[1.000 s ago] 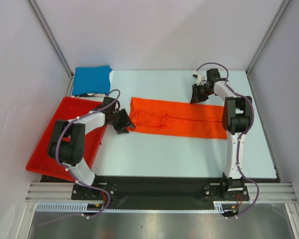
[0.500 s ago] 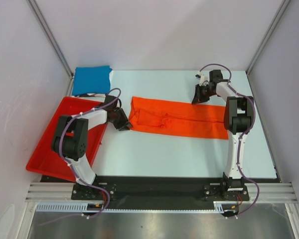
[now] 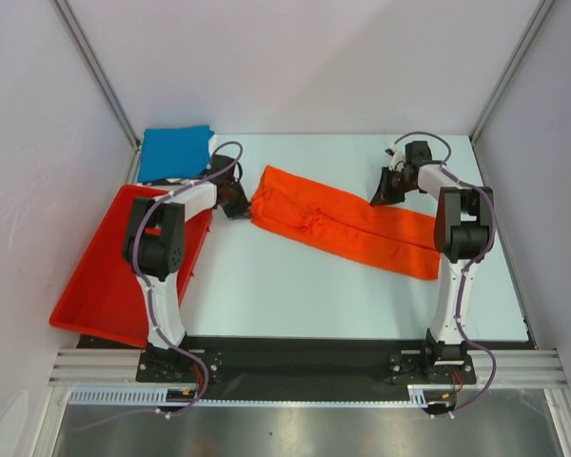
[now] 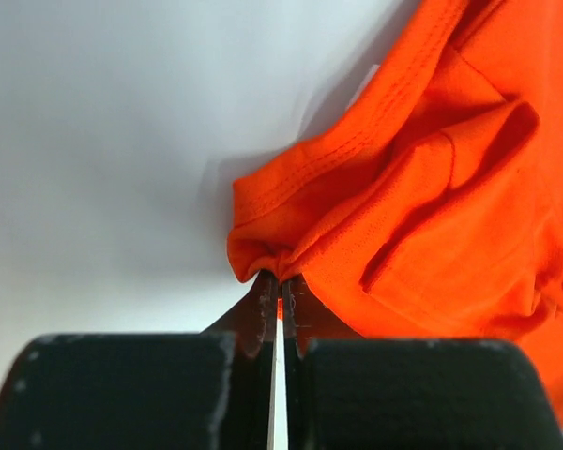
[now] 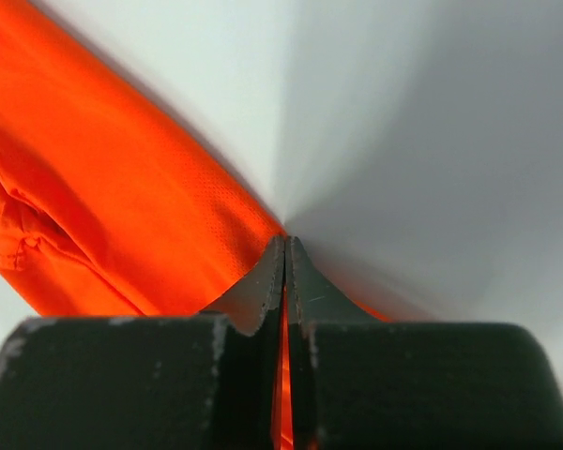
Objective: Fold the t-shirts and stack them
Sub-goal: Fold the tshirt
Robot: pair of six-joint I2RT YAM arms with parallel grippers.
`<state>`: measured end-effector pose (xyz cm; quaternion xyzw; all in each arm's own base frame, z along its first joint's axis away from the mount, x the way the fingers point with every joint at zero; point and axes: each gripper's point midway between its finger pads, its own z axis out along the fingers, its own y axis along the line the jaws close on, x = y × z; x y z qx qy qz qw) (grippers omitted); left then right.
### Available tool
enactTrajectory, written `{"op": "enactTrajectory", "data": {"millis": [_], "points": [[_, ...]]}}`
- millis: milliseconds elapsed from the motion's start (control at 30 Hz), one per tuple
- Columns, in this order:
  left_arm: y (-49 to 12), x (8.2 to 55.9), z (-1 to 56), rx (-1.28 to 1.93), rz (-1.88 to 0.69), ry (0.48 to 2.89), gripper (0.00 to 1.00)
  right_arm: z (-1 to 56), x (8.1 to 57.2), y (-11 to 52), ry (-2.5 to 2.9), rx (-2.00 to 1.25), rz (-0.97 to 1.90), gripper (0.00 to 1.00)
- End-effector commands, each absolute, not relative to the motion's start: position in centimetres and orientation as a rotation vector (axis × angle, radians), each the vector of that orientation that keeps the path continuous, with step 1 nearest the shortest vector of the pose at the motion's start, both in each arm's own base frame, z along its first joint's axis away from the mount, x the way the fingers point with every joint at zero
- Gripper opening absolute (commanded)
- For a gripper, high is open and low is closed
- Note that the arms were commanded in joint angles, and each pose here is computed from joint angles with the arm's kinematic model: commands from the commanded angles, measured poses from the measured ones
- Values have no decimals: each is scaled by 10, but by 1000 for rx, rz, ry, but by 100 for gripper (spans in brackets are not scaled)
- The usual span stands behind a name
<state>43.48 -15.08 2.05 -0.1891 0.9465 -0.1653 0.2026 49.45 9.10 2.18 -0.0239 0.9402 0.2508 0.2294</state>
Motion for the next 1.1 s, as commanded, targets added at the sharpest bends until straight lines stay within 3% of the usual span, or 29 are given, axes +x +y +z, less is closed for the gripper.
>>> {"op": "enactTrajectory", "data": {"millis": [0,200,533,800,1033,1067], "points": [[-154,480,30,-405,-409,2551,0,25,486,67,2612,170,602,0],[-168,545,36,-311,-430,2458,0,15,449,58,2711,417,531,0],[-200,611,40,-257,-581,2326,1,-1,379,88,2655,970,750,0],[-237,647,54,-261,-843,2171,1,9,410,93,2628,848,649,0],[-237,649,50,-296,-834,2188,1,13,474,56,2598,778,518,0],[-235,649,51,-302,-826,2194,4,13,476,52,2595,793,523,0]]}}
